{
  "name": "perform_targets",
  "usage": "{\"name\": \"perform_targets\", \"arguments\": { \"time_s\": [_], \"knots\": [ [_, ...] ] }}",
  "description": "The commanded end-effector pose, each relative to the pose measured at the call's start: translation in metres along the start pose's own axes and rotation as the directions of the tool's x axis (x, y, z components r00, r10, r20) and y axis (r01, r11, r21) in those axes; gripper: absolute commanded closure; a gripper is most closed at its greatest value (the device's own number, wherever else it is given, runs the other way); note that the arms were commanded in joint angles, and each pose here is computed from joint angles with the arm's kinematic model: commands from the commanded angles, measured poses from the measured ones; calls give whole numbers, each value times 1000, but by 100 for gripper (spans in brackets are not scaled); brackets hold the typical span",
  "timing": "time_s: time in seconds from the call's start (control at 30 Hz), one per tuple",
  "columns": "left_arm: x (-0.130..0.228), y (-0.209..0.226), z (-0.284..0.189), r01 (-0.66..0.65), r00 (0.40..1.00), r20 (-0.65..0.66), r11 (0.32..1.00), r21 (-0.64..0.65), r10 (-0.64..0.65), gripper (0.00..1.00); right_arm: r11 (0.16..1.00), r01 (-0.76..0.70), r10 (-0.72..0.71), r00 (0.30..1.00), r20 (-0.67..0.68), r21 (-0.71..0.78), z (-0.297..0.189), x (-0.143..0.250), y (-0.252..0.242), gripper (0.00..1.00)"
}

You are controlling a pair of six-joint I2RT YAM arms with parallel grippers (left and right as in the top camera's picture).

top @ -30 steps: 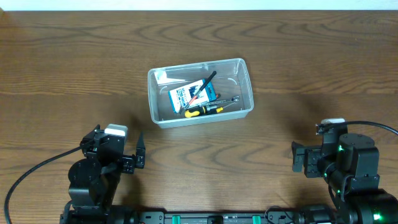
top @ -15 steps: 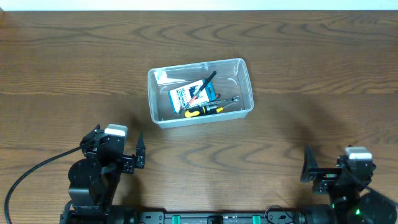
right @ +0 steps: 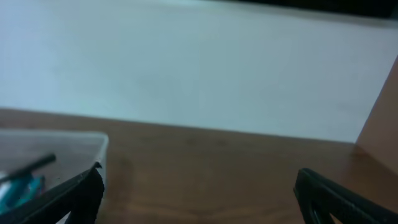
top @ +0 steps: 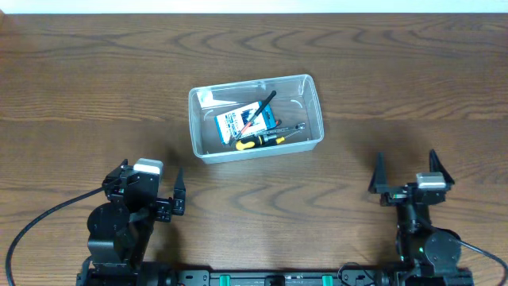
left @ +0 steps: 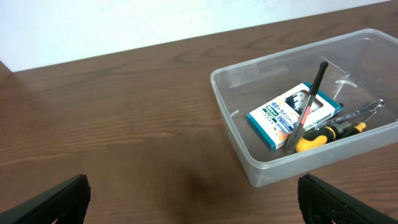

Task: Pack container

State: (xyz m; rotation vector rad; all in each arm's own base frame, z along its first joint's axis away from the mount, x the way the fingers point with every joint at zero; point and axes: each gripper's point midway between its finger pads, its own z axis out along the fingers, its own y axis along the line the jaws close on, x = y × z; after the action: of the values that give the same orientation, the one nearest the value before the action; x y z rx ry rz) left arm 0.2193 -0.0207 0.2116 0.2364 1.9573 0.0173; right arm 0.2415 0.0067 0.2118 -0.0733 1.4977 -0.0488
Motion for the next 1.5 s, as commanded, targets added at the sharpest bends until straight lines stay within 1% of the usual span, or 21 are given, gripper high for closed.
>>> {"name": "perform_targets", "arguments": {
  "time_s": [0.0,0.07,0.13,0.17,0.3,0.43,1.33,1.4,1.47],
  "knots": [
    [-1,1,-1,-18,1000,6,1000,-4,18,2,999,36,-36,999,-32,-3,1,19,2,1],
    [-1,1,-1,-18,1000,6,1000,-4,18,2,999,39,-39,996,-76,-2,2,33,2,1],
    [-1,0,-1,-18,1000,5,1000,-4,18,2,999,40,-41,987,-153,-10,0,55,4,1],
    [-1,1,-1,-18,1000,6,1000,-4,18,2,999,41,-43,987,-156,-14,0,56,4,1],
    [-1,1,-1,-18,1000,6,1000,-4,18,2,999,44,-45,987,-156,-10,0,56,4,1],
    [-1,1,-1,-18,1000,6,1000,-4,18,2,1000,-29,31,987,-155,10,0,55,1,1],
    [-1,1,-1,-18,1000,6,1000,-4,18,2,999,-28,32,987,-155,27,0,55,-3,1],
    [1,8,-2,-52,999,-5,998,-47,52,2,999,-28,32,987,-155,27,0,55,-3,1],
    [10,1,-3,-19,999,-36,1000,-8,18,2,999,-28,32,987,-155,27,0,55,-3,1]
  ]
}}
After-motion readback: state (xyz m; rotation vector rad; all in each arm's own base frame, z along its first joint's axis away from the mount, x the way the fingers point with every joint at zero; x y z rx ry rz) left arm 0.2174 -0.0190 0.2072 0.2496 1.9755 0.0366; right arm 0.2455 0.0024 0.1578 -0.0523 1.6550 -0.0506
